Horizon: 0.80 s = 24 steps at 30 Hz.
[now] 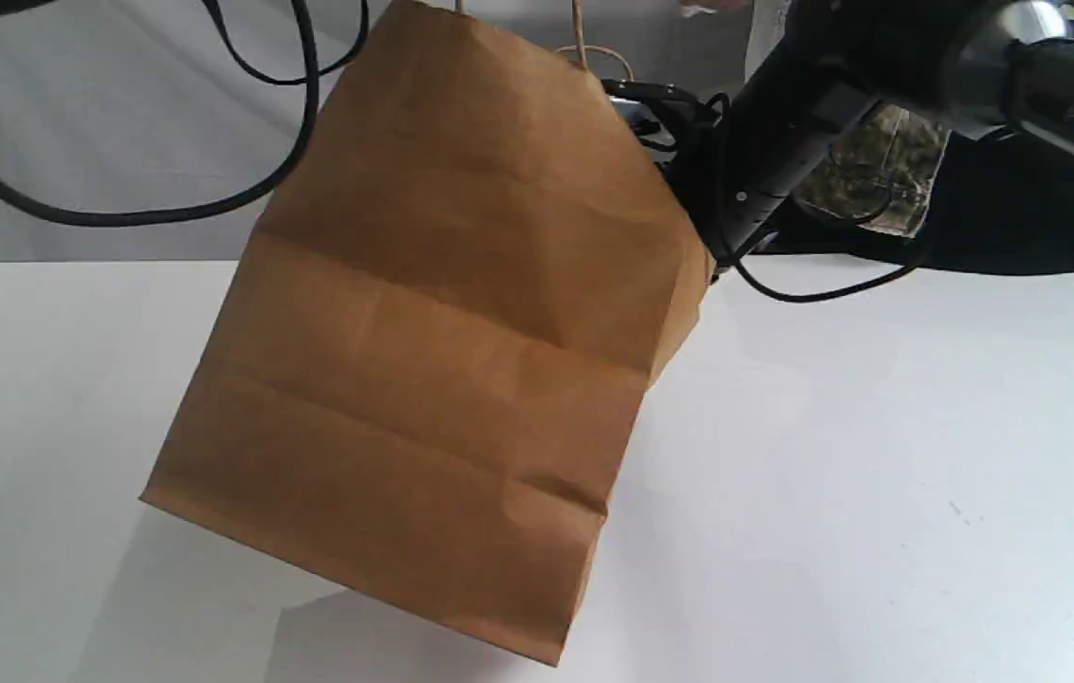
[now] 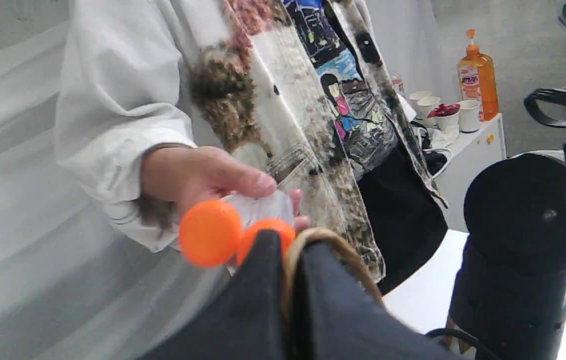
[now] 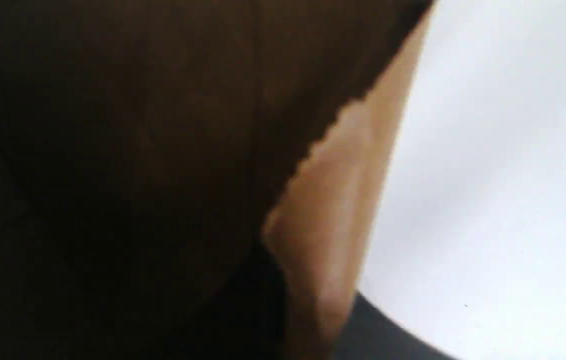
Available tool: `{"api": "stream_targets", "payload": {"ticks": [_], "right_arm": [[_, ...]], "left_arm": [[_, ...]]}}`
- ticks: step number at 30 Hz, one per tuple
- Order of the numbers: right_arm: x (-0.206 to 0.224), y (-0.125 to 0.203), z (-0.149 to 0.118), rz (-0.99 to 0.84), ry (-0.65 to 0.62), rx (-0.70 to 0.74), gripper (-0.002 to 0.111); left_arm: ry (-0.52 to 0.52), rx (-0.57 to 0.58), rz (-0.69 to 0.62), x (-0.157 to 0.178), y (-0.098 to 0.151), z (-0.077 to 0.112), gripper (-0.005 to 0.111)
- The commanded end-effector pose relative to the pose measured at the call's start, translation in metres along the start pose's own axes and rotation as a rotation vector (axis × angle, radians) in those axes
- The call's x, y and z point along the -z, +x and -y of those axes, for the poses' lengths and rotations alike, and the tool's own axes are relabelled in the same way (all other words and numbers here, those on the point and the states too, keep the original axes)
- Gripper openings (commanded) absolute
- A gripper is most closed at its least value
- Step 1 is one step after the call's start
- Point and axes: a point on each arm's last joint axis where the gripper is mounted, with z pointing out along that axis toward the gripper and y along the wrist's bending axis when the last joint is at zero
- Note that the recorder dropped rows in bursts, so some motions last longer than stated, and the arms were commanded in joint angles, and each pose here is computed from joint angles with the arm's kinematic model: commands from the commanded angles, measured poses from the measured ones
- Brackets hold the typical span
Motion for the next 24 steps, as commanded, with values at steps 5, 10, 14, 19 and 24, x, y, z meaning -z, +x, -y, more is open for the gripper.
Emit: {"api": "stream_targets", "payload": {"ticks": [5,10,14,19,24], "right_arm": [[0.0,0.003,0.006,-0.025,0.041,0.024,0.0],[0.0,0.003,0.006,-0.025,0.041,0.024,0.0],[0.0,0.003,0.006,-0.025,0.041,0.024,0.0],[0.0,-0.001,0.01,0.019,0.09,0.036,0.0],[0.005,-0.013,0.016,0.138,0.17,0.056,0.0]], "left_arm": [[-0.024,0.038,0.021,-0.001,-0.006,-0.004,0.0],[-0.024,0.038,0.021,-0.001,-0.006,-0.004,0.0],[-0.024,0.038,0.021,-0.001,-0.006,-0.004,0.0],[-0.017,0.003,0.009,-0.001,-0.005,-0.003,0.0],[0.024,-0.011,-0.04,0.006,0.006,0.005,0.0]]}}
